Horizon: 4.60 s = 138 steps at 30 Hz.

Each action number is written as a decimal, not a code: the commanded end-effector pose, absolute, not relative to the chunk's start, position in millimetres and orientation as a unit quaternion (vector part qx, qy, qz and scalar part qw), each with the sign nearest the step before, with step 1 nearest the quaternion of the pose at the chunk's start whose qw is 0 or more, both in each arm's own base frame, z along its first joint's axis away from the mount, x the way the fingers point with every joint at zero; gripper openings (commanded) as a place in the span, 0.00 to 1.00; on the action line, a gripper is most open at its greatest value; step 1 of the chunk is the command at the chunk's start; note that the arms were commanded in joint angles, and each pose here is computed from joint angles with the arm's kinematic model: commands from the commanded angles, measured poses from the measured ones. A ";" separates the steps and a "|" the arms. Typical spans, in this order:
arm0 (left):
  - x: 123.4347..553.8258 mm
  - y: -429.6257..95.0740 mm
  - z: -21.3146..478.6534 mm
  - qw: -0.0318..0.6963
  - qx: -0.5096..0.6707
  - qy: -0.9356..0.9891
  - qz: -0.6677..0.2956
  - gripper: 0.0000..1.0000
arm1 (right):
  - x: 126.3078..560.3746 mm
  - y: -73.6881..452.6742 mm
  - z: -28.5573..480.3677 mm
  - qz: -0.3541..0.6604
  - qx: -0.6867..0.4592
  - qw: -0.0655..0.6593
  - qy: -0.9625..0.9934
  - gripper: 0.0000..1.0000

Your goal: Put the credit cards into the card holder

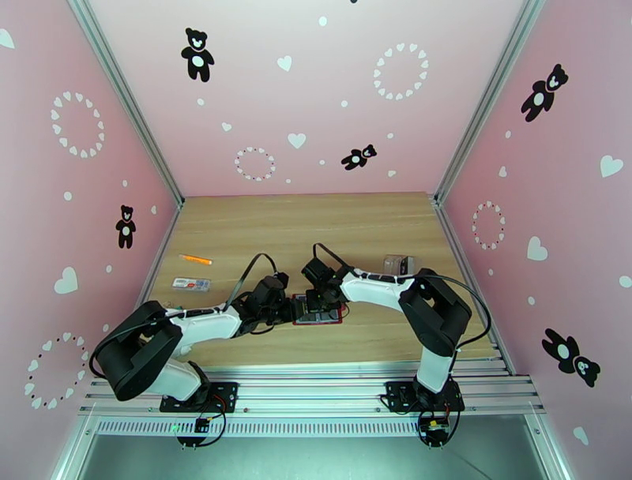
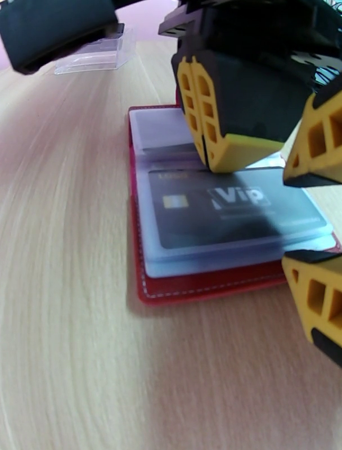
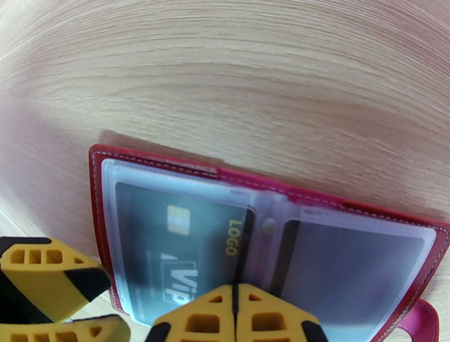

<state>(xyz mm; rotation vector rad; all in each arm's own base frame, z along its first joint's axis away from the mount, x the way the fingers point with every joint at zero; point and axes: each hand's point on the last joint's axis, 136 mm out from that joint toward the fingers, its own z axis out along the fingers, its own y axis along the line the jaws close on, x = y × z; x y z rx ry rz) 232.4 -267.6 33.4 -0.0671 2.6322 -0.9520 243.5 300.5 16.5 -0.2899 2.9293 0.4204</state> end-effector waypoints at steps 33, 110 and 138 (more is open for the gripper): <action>233.3 -288.2 48.0 0.175 -0.005 0.915 -0.364 0.36 | 237.1 297.4 0.9 0.134 -0.098 0.069 0.984 0.03; 233.3 -257.7 23.9 0.169 -0.062 0.936 -0.303 0.23 | 242.2 299.6 15.5 0.172 -0.097 0.081 0.977 0.02; 236.9 -271.5 36.7 0.165 -0.041 0.931 -0.324 0.23 | 241.0 299.2 7.8 0.168 -0.095 0.074 0.978 0.02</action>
